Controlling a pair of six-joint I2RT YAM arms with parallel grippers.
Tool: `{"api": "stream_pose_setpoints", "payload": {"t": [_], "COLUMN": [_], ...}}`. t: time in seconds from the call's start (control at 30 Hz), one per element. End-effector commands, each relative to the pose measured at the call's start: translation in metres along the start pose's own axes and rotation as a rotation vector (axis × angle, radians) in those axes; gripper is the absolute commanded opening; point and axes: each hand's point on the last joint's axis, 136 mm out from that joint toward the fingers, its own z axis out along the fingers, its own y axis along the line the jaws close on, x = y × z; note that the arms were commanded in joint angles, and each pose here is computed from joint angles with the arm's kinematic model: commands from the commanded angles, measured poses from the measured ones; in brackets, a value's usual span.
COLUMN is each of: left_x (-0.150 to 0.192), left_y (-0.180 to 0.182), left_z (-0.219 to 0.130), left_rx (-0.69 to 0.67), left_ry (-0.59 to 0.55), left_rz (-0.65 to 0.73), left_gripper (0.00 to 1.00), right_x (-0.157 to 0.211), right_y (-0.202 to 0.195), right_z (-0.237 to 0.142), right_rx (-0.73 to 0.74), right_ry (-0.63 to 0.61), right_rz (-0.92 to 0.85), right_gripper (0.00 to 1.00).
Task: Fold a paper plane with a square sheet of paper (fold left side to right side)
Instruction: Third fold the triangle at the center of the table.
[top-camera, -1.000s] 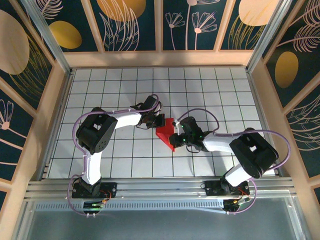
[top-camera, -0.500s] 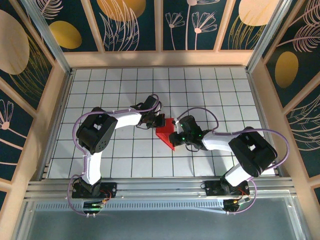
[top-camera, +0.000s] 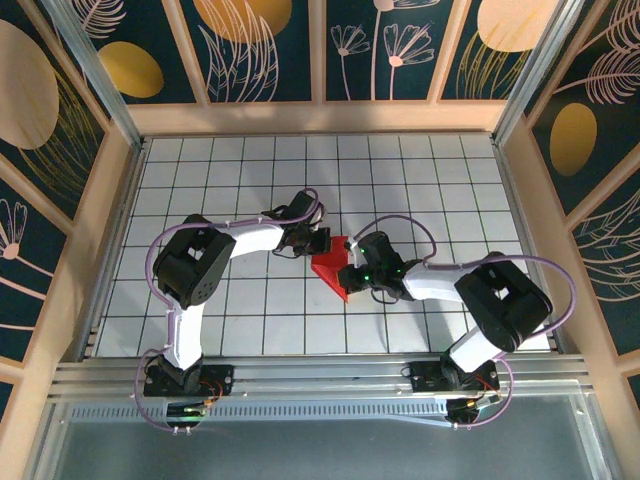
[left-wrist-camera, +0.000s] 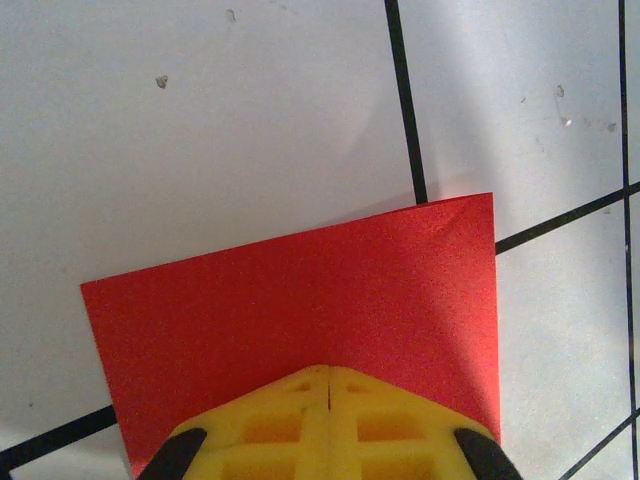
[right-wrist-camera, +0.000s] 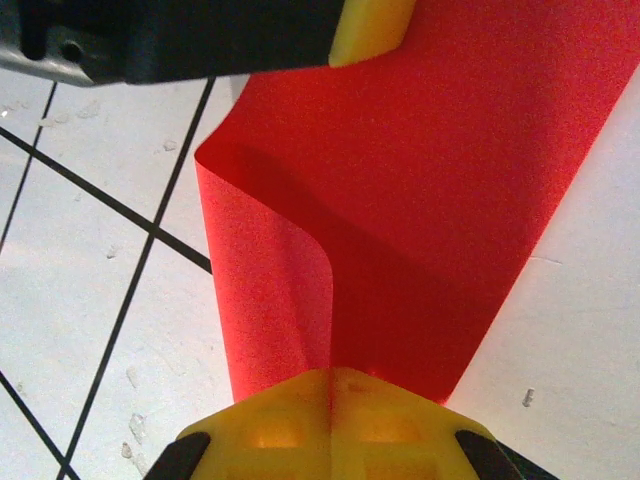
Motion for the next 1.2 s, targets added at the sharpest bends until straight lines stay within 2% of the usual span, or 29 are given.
{"api": "stream_pose_setpoints", "payload": {"t": [0.0,0.27,0.4,0.63,0.8,0.93,1.07,1.17], "left_x": [0.026,0.025,0.011,-0.035,-0.051,-0.038,-0.002,0.024], "left_y": [0.032,0.029,0.020,-0.005,-0.005,-0.007,-0.012,-0.020], "left_z": [0.016,0.015,0.006,-0.034,-0.078,-0.110,-0.113,-0.109], "left_rx": [-0.111,-0.106,-0.093,-0.076,-0.026,0.055,0.191,0.274], "left_ry": [0.089,0.083,0.045,-0.087,-0.198,-0.263,-0.227,-0.195], "left_rz": [-0.020,-0.018,-0.002,0.029,-0.005,-0.017,-0.050,-0.078], "left_gripper": [0.00,0.00,0.06,0.21,0.21,0.14,0.06,0.04], "right_x": [-0.002,0.003,0.009,0.018,0.021,0.021,0.021,0.021], "right_y": [-0.006,-0.011,-0.014,-0.020,-0.021,-0.020,-0.019,-0.019], "right_z": [0.002,0.006,0.007,0.008,0.008,0.009,0.009,0.010], "right_rx": [0.027,0.042,0.053,0.068,0.067,0.064,0.059,0.056], "right_ry": [0.007,0.026,0.045,0.068,0.072,0.072,0.073,0.075], "right_rz": [0.013,0.021,0.022,0.032,0.036,0.036,0.036,0.035], "right_gripper": [0.00,0.00,0.00,0.00,0.00,0.00,0.00,0.00]}}
